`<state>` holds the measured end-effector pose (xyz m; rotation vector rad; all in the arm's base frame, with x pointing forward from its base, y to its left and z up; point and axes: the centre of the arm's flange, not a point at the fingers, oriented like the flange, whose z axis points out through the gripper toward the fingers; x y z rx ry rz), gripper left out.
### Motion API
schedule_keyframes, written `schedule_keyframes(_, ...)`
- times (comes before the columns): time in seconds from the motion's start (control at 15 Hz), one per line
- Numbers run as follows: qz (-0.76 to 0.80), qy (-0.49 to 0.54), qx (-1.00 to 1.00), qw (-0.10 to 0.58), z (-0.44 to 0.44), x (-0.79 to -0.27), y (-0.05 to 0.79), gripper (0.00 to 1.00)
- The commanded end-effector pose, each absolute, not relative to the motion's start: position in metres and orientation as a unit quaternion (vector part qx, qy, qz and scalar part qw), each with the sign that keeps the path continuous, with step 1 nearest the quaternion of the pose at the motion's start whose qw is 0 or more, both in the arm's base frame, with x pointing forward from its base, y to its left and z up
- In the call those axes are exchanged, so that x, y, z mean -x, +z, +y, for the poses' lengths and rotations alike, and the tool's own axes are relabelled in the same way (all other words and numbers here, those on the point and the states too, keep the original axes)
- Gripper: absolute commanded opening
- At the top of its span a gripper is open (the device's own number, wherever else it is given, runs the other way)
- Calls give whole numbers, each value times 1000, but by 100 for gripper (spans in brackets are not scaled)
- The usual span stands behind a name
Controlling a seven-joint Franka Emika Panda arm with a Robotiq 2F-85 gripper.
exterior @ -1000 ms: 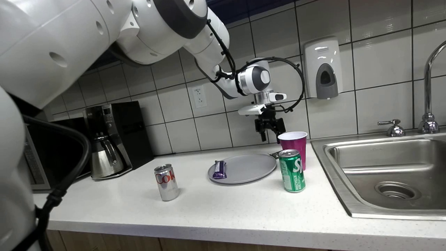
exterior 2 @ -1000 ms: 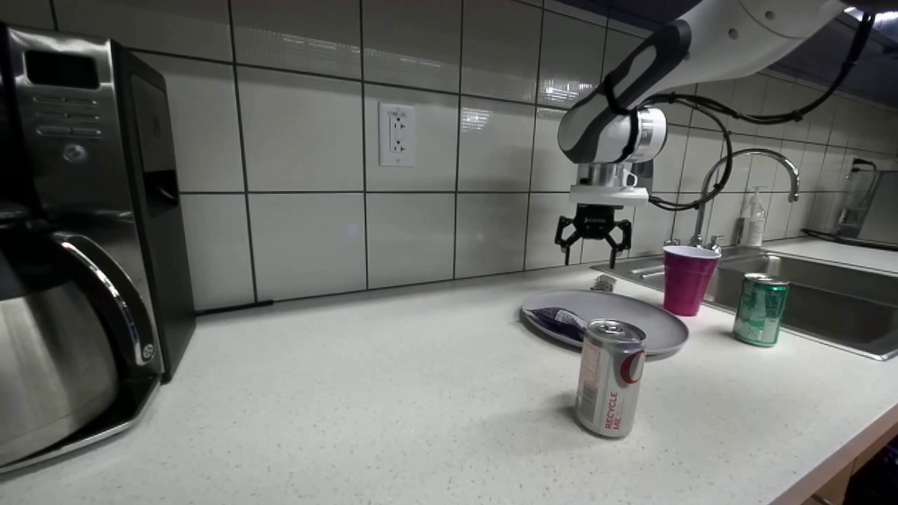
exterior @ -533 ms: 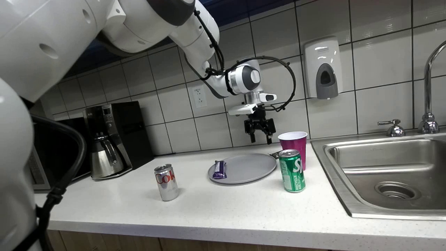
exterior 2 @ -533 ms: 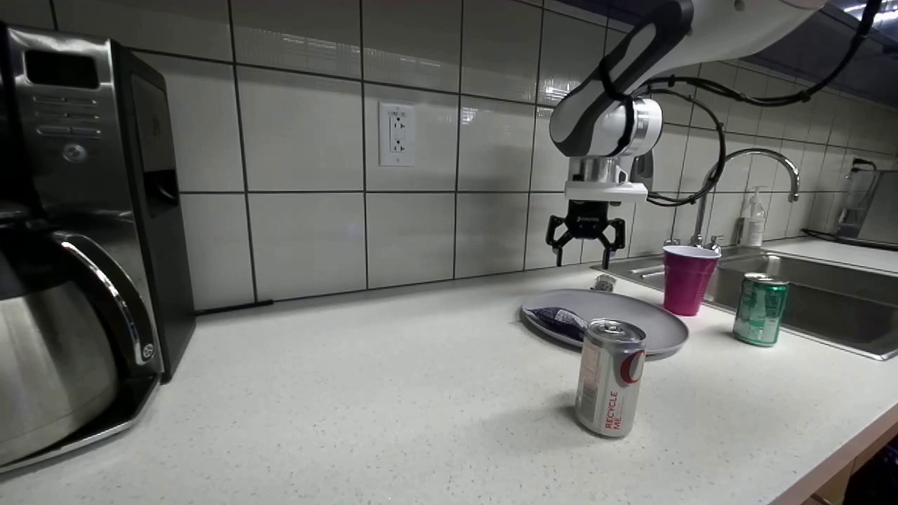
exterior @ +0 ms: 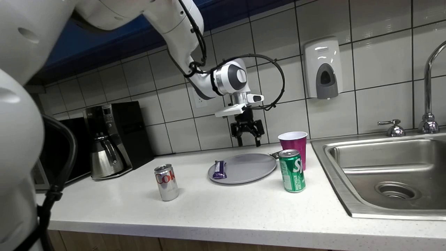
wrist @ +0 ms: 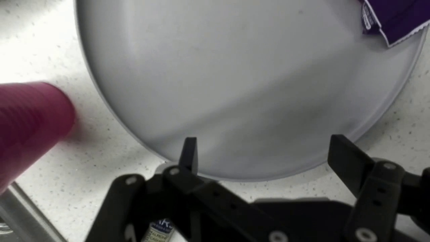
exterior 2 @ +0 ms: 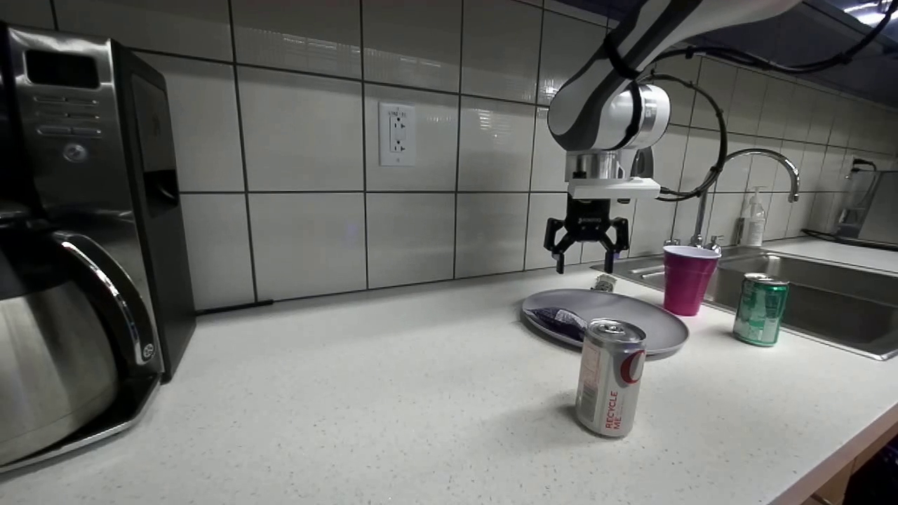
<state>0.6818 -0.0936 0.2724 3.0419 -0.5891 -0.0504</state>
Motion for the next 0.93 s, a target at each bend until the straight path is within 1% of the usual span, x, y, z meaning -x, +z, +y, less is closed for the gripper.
schedule_keyframes(0.0, -150, -8, -988, 34, -75, -638, 283, 100)
schedule_keyframes(0.47, -78, 24, -996, 36, -50, -599, 285, 100)
schedule_keyframes(0.87, -5, 46, -999, 4, -34, -575, 285, 100)
